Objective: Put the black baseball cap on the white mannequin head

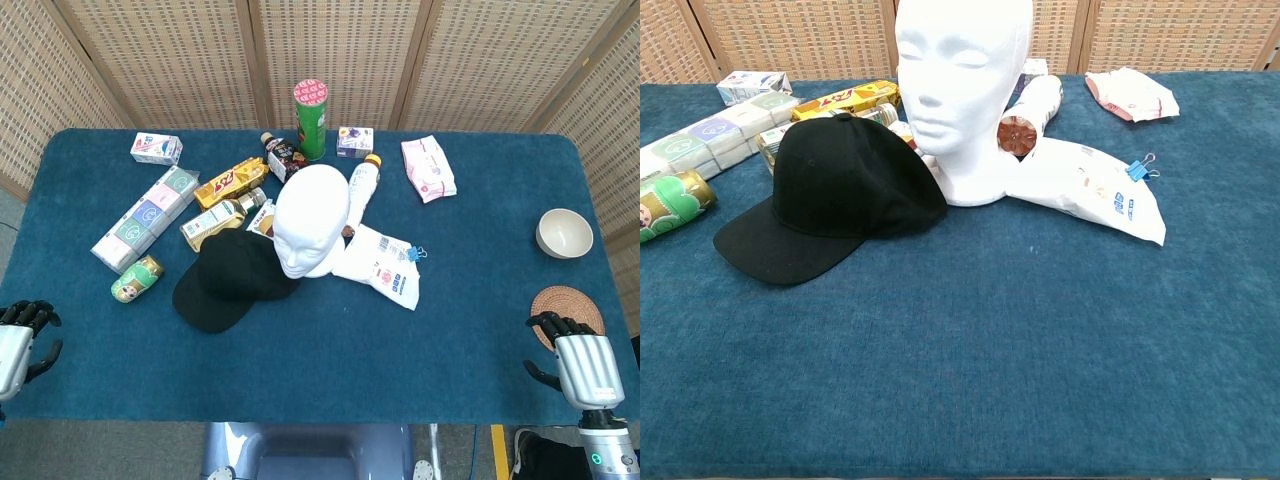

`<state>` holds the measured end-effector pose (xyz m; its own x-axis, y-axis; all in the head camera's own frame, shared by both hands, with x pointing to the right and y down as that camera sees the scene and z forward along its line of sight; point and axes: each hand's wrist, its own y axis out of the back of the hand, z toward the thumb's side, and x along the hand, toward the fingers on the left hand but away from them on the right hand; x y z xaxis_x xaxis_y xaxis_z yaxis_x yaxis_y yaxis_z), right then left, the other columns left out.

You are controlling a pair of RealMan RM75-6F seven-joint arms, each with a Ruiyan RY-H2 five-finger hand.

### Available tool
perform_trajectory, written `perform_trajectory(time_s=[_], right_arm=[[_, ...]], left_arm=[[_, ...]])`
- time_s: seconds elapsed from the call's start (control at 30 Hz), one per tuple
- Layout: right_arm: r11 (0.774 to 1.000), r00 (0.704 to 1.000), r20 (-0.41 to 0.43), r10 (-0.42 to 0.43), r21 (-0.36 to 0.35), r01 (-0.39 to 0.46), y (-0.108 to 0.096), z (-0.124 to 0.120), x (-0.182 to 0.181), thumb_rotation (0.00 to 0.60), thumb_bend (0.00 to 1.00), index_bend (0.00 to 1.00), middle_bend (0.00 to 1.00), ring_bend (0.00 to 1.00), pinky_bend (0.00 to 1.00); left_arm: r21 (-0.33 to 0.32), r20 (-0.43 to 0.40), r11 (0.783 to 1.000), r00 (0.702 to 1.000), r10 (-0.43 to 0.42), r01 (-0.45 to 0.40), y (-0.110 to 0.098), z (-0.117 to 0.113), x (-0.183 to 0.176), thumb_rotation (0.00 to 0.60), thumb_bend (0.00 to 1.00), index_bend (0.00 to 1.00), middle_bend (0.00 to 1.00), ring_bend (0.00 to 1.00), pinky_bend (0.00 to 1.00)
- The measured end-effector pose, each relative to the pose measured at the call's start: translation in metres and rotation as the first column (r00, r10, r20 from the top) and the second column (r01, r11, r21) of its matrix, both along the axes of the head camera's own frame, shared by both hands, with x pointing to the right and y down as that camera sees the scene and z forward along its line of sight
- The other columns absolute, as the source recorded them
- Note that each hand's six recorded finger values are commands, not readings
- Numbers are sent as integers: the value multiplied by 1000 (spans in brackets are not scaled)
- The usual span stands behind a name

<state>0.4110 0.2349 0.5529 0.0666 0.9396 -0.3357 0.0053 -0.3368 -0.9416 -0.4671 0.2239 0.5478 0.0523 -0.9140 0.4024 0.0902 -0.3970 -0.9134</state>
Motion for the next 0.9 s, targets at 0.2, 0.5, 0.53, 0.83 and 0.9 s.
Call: perform_trajectory(time_s=[0.2, 0.5, 0.53, 0.83, 0.9], right_arm=[[1000, 1000, -2, 4, -2, -4, 1, -1, 1, 600, 81, 379, 386, 455, 524], [1000, 1000, -2, 5, -2, -5, 1, 0, 1, 600, 81, 379, 387, 455, 524], [1000, 1000, -3, 5, -1, -5, 1, -1, 1, 600, 81, 379, 387, 455, 524], [1000, 1000, -9, 26, 11, -26, 6, -6, 6, 600, 82, 379, 386, 455, 525], [999, 999, -9, 30, 13, -30, 8, -7, 7, 600, 81, 379, 387, 455, 525]], left_arm=[[-20, -15, 999, 999, 49, -49, -13, 8, 9, 600, 304, 444, 359, 307, 393], [-30, -56, 984, 983, 174, -176, -41, 27, 34, 600, 187, 522, 530, 460, 558], [-28, -63, 981, 980, 190, -192, -44, 29, 38, 600, 180, 529, 540, 468, 563], [-60, -105, 949, 947, 303, -310, -58, 67, 72, 600, 160, 547, 554, 477, 566], [-73, -116, 945, 944, 309, -319, -57, 77, 78, 600, 161, 547, 554, 477, 566]])
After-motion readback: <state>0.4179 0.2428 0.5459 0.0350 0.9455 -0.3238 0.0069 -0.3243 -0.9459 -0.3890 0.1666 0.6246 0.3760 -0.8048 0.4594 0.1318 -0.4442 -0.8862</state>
